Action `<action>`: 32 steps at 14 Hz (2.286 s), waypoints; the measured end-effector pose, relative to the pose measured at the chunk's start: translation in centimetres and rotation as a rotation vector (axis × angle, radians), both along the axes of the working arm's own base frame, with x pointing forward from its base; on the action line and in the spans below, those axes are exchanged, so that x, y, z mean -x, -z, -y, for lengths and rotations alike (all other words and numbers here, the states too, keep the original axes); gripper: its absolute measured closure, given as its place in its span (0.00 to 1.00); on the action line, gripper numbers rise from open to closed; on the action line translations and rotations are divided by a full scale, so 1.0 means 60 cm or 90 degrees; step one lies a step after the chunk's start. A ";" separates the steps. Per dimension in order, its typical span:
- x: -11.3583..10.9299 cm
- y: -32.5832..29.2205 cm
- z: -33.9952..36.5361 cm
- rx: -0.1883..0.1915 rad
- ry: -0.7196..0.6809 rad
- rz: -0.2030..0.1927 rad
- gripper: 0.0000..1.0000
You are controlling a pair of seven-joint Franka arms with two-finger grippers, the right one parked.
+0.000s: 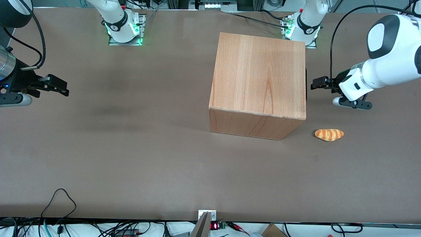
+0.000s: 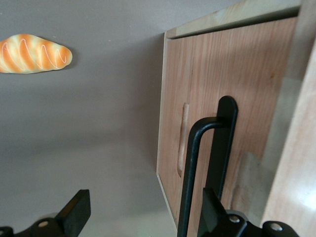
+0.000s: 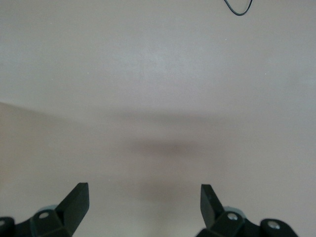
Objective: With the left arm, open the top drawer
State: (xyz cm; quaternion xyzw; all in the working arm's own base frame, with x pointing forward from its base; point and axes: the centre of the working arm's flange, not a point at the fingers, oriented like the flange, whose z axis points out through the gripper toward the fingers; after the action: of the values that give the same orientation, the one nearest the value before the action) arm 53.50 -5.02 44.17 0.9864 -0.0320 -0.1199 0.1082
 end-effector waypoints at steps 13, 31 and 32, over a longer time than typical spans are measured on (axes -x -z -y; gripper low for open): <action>0.017 0.053 0.015 0.005 -0.002 -0.010 0.00; 0.025 0.075 0.010 0.003 0.000 -0.011 0.00; 0.024 0.075 0.007 0.002 -0.001 -0.010 0.00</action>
State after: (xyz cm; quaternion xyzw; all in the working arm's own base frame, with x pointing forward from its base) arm 52.06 -5.43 39.64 0.9853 -0.0302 -0.1276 0.1097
